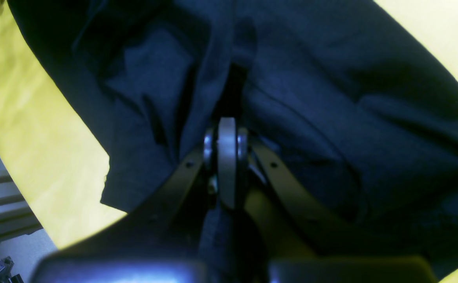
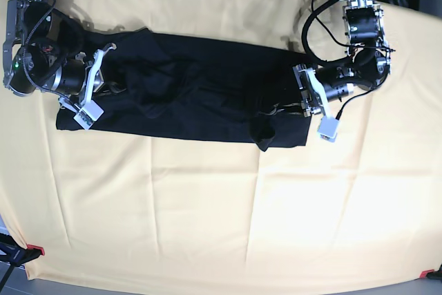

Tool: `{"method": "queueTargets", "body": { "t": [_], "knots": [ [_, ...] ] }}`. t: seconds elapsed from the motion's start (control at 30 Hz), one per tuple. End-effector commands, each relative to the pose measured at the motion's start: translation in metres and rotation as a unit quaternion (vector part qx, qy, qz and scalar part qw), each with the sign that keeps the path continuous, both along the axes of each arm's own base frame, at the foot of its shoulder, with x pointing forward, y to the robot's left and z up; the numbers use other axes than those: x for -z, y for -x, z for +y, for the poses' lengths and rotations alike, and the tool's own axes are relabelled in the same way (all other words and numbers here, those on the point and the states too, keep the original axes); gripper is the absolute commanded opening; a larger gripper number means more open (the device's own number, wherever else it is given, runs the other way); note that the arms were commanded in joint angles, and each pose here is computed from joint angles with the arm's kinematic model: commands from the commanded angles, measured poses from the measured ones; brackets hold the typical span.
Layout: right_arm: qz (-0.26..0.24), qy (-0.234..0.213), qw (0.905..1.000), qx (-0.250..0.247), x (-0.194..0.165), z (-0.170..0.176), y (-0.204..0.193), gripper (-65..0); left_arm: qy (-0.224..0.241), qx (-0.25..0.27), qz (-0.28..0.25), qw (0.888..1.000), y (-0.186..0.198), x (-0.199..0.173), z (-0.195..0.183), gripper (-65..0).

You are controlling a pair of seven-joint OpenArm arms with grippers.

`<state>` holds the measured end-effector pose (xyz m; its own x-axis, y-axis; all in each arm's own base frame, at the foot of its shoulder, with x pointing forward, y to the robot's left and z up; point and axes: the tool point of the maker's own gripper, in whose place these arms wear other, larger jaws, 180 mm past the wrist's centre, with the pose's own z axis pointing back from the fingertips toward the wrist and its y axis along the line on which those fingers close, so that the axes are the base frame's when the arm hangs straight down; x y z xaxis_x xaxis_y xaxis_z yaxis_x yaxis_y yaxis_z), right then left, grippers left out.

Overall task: Fold the T-shirt properly
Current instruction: 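Fold the grasped end inward toward the right gripper with the left gripper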

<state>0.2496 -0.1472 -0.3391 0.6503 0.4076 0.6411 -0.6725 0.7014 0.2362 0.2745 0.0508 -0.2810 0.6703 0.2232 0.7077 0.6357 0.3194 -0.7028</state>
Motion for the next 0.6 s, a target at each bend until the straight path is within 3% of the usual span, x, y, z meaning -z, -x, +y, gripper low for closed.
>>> {"method": "queueTargets", "body": {
  "t": [0.0,0.07,0.23,0.4,0.57],
  "knots": [
    [-0.023,-0.007,0.9997,0.0,-0.012,-0.002,-0.008,-65.0,0.017,-0.003,-0.031,0.999,-0.006,-0.017,0.001,-65.0],
    [-0.023,-0.007,0.9997,0.0,-0.012,-0.002,-0.008,-65.0,0.02,-0.006,-0.032,0.999,-0.007,-0.018,0.001,-62.6],
    [-0.023,-0.007,0.9997,0.0,-0.012,-0.002,-0.008,-65.0,0.035,-0.012,-0.026,0.999,-0.009,-0.023,0.001,-27.5],
    [-0.024,-0.008,0.9997,0.0,-0.013,-0.001,-0.008,-65.0,0.04,-0.021,-0.001,0.999,-0.017,-0.026,0.003,-24.9],
    [-0.023,-0.009,0.9997,0.0,-0.013,-0.001,-0.008,-65.0,0.031,-0.061,-0.042,0.997,-0.034,-0.042,0.032,-24.9]
  ]
}}
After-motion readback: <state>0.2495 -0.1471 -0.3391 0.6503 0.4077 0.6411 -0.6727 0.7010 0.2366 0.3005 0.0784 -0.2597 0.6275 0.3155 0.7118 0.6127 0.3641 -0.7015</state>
